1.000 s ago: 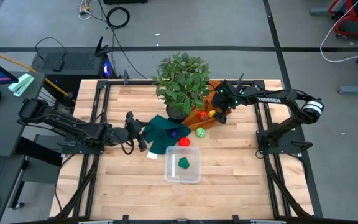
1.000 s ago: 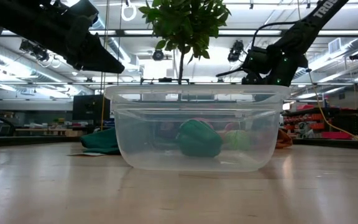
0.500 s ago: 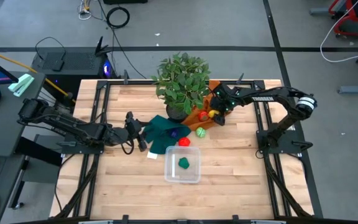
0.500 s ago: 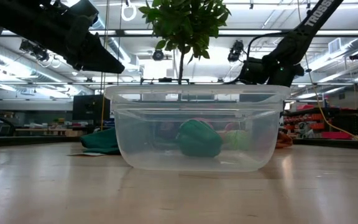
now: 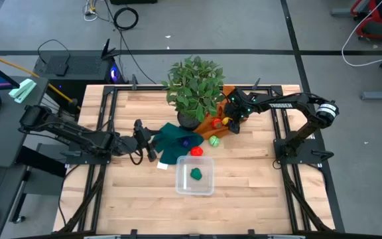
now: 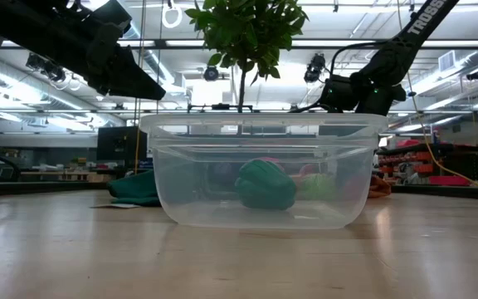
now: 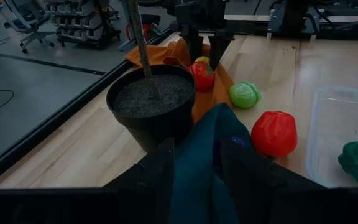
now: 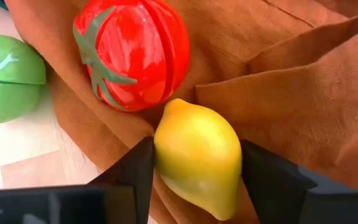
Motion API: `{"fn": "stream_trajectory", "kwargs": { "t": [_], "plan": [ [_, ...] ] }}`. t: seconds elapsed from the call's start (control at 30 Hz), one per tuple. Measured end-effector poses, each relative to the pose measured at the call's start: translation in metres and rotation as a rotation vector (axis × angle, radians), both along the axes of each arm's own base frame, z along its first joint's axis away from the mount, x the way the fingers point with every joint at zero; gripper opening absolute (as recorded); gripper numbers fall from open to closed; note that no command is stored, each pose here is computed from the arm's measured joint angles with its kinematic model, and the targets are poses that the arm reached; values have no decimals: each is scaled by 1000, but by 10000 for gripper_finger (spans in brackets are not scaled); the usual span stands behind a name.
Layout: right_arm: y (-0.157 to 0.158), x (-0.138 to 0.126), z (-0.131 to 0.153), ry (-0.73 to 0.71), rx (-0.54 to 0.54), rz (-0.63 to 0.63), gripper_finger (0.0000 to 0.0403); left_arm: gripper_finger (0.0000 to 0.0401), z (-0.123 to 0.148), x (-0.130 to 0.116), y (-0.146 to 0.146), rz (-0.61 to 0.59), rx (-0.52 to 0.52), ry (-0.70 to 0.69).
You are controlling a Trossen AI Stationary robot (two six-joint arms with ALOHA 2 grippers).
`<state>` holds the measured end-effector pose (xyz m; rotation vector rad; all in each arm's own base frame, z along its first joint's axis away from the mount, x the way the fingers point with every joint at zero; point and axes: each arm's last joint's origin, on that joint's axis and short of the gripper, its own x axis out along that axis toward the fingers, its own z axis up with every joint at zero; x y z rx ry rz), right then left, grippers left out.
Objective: Pick and placing Produce into tupperware
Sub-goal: Put the lemon into the transparent bin
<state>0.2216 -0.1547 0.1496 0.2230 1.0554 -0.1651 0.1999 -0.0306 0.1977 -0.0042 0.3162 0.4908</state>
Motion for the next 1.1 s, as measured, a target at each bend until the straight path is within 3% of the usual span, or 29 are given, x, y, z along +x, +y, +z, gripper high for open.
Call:
{"fn": "stream_trajectory", "kwargs": {
  "t": [0.17,0.83,1.1],
  "plan": [
    [0,0,0,0,0,0,147,134,0,0,0,0,0,0],
    [1,-1,1,11,13,-2,158,129,0,0,0,0,0,0],
    [5,-7,26,-66,-43,-5,157,135,-1,0,0,0,2,9]
  ]
}}
